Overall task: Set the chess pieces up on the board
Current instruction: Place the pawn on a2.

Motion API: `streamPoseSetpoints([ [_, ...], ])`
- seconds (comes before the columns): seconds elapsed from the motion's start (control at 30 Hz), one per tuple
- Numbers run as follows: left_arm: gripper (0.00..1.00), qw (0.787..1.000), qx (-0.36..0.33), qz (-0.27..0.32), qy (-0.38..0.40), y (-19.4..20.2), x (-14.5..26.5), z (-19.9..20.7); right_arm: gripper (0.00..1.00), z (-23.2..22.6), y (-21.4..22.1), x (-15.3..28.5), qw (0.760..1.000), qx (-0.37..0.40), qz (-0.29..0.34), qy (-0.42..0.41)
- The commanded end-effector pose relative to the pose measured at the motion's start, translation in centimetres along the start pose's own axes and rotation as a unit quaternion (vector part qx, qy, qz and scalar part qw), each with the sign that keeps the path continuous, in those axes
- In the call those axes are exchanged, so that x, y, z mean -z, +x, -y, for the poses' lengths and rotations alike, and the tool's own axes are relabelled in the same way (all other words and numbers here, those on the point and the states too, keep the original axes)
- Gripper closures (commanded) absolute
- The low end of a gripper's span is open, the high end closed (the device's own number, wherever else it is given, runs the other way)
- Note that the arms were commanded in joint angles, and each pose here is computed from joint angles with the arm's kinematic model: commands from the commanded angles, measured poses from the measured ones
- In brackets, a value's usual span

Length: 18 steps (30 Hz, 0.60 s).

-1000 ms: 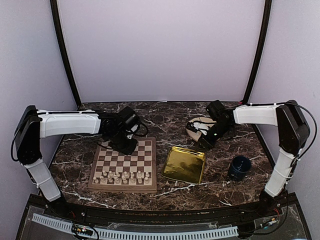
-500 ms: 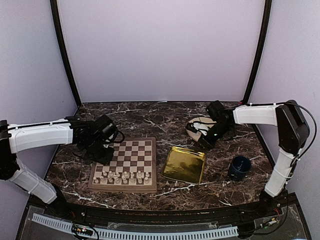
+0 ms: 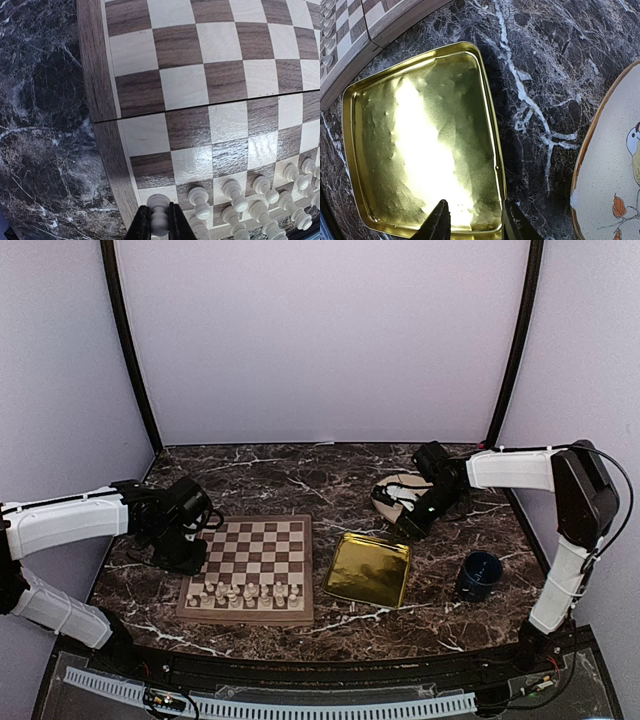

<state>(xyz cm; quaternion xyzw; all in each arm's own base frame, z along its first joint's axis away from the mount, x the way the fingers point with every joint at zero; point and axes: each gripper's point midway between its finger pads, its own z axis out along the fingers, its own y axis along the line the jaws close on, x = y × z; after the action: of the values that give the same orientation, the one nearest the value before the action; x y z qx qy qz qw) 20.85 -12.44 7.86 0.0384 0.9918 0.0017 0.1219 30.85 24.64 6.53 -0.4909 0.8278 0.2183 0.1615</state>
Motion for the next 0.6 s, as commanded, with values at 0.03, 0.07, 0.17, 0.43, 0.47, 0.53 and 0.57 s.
streamPoseSetpoints([
  [0.03,0.91,0.999,0.017,-0.037,-0.008,2.0,-0.5,-0.8,0.64,-0.1,-0.4,0.0,1.000,0.005,0.004,-0.010],
  [0.07,0.91,0.999,0.016,-0.037,-0.011,2.1,-0.6,-0.9,0.64,-0.1,-0.4,0.0,1.000,0.004,0.004,-0.010],
  [0.17,0.91,0.999,0.014,-0.048,-0.015,2.4,-0.9,-1.0,0.64,-0.2,-0.4,-0.1,1.000,0.004,0.002,-0.012],
  [0.43,0.92,0.997,0.009,-0.073,-0.007,3.3,-1.7,-0.7,0.64,-0.2,-0.3,-0.2,1.000,0.005,0.000,-0.012],
  [0.47,0.92,0.997,0.011,-0.074,-0.009,3.4,-1.7,-0.8,0.64,-0.2,-0.2,-0.3,1.000,0.004,-0.001,-0.013],
  [0.53,0.92,0.997,0.013,-0.074,-0.010,3.5,-1.7,-0.8,0.64,-0.2,-0.2,-0.3,1.000,0.005,-0.001,-0.013],
  [0.57,0.92,0.997,0.012,-0.075,-0.010,3.5,-1.7,-0.8,0.64,-0.2,-0.2,-0.3,1.000,0.004,-0.001,-0.013],
])
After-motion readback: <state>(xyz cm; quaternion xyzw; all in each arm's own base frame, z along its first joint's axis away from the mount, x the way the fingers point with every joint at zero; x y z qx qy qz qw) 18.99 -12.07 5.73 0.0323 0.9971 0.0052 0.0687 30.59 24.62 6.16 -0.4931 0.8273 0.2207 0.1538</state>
